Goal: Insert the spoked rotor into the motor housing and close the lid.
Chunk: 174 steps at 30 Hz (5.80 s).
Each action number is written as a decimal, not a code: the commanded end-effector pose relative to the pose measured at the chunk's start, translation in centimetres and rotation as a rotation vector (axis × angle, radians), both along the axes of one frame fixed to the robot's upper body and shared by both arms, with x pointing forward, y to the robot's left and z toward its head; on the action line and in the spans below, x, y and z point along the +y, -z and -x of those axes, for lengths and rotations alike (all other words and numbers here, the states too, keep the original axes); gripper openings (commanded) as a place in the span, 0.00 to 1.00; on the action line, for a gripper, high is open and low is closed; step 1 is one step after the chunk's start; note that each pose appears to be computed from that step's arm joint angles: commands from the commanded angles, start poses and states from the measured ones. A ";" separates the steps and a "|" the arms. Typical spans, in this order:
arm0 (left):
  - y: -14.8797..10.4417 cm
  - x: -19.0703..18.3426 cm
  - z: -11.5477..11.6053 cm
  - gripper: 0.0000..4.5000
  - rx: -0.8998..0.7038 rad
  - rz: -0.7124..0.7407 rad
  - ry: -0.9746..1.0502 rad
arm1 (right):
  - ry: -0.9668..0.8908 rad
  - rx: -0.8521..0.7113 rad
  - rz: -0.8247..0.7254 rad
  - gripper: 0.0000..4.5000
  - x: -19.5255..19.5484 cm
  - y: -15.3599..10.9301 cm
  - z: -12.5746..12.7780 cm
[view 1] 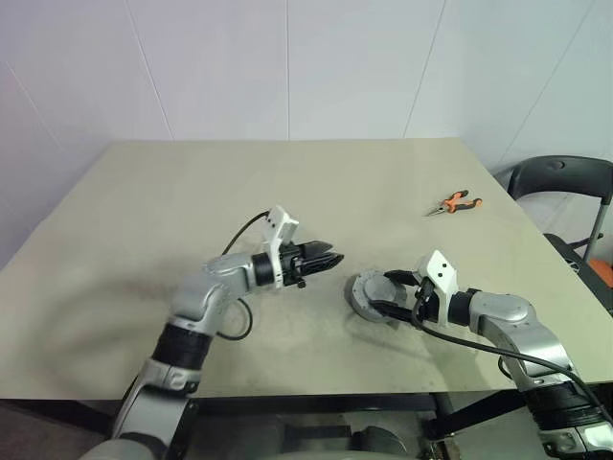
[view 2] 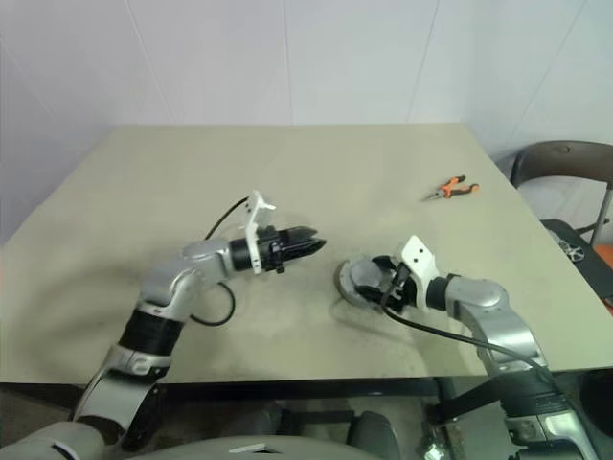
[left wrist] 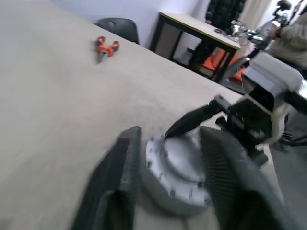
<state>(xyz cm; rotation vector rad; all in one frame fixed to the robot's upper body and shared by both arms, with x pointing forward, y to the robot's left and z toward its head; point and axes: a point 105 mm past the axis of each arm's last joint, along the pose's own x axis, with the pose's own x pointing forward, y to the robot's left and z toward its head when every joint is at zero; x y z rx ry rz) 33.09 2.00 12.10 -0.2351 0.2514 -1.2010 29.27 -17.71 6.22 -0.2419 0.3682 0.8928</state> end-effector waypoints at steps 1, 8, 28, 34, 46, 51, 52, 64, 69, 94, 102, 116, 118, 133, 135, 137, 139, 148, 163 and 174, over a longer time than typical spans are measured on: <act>-0.1 -1.0 0.1 0.16 0.000 -0.027 0.067 | 0.075 0.098 0.065 0.79 -1.9 2.3 1.0; 1.5 -3.1 0.9 0.09 0.033 -0.082 0.164 | 0.104 0.097 0.065 0.79 -2.0 2.5 1.6; 4.9 -6.6 0.7 0.09 -0.009 -0.169 0.203 | 0.097 0.097 0.046 0.79 -0.6 2.4 2.0; 5.7 -6.7 1.5 0.09 -0.006 -0.189 0.243 | 0.098 0.124 0.053 0.79 -0.5 2.6 2.1; 6.6 -6.2 2.1 0.08 0.006 -0.201 0.268 | 0.124 0.162 0.018 0.99 0.3 2.7 2.3; 6.7 -5.9 2.1 0.08 0.007 -0.201 0.270 | 0.128 0.170 0.014 0.99 0.4 2.4 2.2; 6.6 -5.9 2.1 0.08 0.007 -0.201 0.270 | 0.130 0.160 0.013 0.99 0.4 2.2 2.1; 6.7 -6.1 2.0 0.08 0.007 -0.192 0.261 | 0.188 -0.022 -0.089 0.99 0.0 -3.2 -0.5; 6.7 -6.1 2.0 0.08 0.010 -0.189 0.258 | 0.158 -0.039 -0.126 0.99 0.1 -5.3 -0.2; 6.7 -6.4 2.4 0.08 0.014 -0.165 0.226 | 0.491 0.670 -0.721 0.99 -2.8 -3.0 3.4; 6.7 -6.5 2.5 0.08 0.006 -0.159 0.219 | 0.461 0.732 -0.709 0.99 -1.1 -2.0 4.7; 6.7 -6.1 2.5 0.08 0.007 -0.164 0.219 | 0.535 0.794 -0.697 0.99 -1.1 -0.2 5.5; 6.6 -5.8 2.4 0.08 0.001 -0.168 0.219 | 0.538 0.800 -0.713 0.99 -0.6 0.1 5.5; 5.5 -5.0 1.7 0.08 -0.010 -0.157 0.195 | 0.410 0.744 -0.810 0.99 5.3 -2.6 2.2; 5.5 -5.1 1.8 0.08 -0.011 -0.156 0.196 | 0.402 0.746 -0.809 0.99 5.8 -2.8 1.9; 5.4 -5.2 1.7 0.08 -0.012 -0.153 0.193 | 0.414 0.756 -0.800 0.99 5.7 -2.5 1.8; 5.3 -5.1 1.5 0.08 -0.014 -0.150 0.185 | 0.448 0.768 -0.788 0.99 5.2 -2.0 1.8; 5.6 -4.4 1.3 0.08 -0.009 -0.155 0.157 | 0.614 0.720 -0.744 0.99 2.5 -0.7 0.5; 6.3 -1.4 0.9 0.08 0.030 -0.156 0.057 | 0.823 0.612 -0.802 0.99 -1.7 0.2 -0.1; 6.7 -0.2 0.5 0.08 0.051 -0.155 0.010 | 0.930 0.600 -0.799 0.79 -2.7 1.6 0.4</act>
